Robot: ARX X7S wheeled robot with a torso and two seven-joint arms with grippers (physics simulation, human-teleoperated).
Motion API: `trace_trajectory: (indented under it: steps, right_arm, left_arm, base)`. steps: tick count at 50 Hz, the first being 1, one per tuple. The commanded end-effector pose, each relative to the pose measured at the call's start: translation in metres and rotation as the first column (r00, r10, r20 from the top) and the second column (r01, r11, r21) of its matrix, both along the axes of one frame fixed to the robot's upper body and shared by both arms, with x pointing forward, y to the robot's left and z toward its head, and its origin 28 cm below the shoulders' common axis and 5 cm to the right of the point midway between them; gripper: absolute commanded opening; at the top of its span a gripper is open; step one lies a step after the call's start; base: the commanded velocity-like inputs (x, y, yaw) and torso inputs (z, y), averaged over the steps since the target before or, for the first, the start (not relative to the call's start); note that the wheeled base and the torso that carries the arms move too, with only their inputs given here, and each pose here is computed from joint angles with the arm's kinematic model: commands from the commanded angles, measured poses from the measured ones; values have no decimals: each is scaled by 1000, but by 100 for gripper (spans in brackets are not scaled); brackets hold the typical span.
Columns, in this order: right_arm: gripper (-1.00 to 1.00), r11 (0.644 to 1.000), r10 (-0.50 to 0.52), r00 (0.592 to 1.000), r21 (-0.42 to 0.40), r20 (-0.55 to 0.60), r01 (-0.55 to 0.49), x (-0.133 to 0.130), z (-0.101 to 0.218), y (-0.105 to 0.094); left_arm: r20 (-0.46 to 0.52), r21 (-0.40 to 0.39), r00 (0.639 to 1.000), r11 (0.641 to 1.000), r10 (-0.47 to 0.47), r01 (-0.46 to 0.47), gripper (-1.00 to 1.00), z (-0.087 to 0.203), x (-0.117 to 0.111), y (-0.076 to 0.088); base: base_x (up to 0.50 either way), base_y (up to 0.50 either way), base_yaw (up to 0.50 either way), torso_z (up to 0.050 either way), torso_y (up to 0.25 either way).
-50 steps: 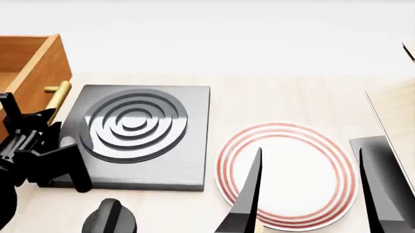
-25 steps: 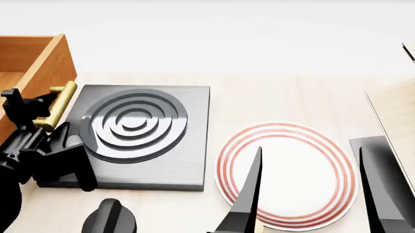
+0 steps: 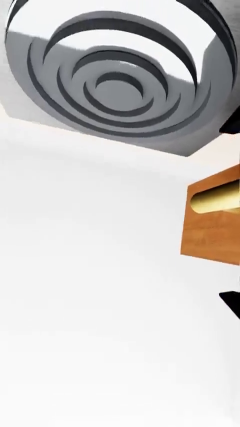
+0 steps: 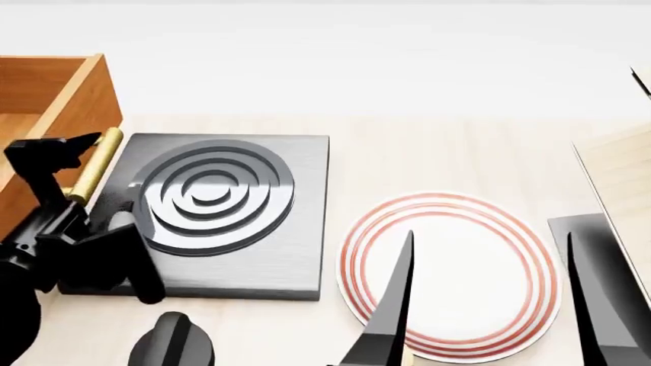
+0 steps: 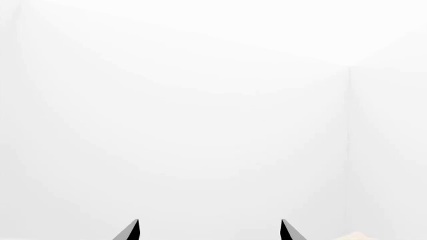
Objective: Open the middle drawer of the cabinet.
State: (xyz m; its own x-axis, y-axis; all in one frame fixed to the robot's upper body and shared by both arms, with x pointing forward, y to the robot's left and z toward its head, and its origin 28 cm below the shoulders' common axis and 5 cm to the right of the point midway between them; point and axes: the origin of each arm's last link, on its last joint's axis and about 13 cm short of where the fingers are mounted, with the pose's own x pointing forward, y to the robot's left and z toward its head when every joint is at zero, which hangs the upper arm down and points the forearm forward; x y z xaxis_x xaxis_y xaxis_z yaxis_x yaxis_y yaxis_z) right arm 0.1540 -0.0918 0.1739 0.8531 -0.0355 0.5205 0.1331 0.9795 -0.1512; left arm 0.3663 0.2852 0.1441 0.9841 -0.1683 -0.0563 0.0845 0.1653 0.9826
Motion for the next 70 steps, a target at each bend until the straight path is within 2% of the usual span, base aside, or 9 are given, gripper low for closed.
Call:
trace_trajectory:
  steps: [1,5,12,18,26,29,37,62,70]
  right_arm:
    - [100,1000,-2,1000,0,2,2,-1,0,0]
    - [100,1000,-3,1000,-1,-1,3,0,-1,-1]
    - [100,1000,-2,1000,-2,2,2,0,0,0]
    - [100,1000,-1,1000,-2,1,1,0,0,0]
    - [100,1000,0,1000,-3,2,0,0,0,0]
    - [100,1000,0,1000,-4,3,0,0,0,0]
    - [100,1000,1,1000,-4,2,-1,0,-1,1]
    - [100,1000,4,1000,-4,-5,-4,1,-3,1]
    - [100,1000,4,1000,-6,-12,-4,3,-5,0]
  left_arm:
    - [-138,-295,990,955,-28,-14,100,5,-6,-8]
    - [-138,-469,990,883,-39,-31,100,17,-7,-10]
    - [-116,-617,992,786,-47,-35,100,40,-16,-11]
    - [-145,-725,988,685,-45,-75,100,64,-29,-13]
    - [-164,-786,986,609,-40,-106,100,88,-37,-15]
    - [-194,-822,980,551,-31,-146,100,95,-35,-15]
    - [-237,-828,971,519,15,-210,100,104,-31,-14]
    - [-365,-865,930,354,47,-357,100,116,-7,-13]
    - [-363,-868,929,334,76,-367,100,116,6,-9]
  base:
    - [0,0,0,0,0]
    - [0,0,0,0,0]
    - [0,0,0,0,0]
    - [0,0,0,0,0]
    - [0,0,0,0,0]
    - [0,0,0,0,0]
    - [0,0,0,0,0]
    - [0,0,0,0,0]
    - [0,0,0,0,0]
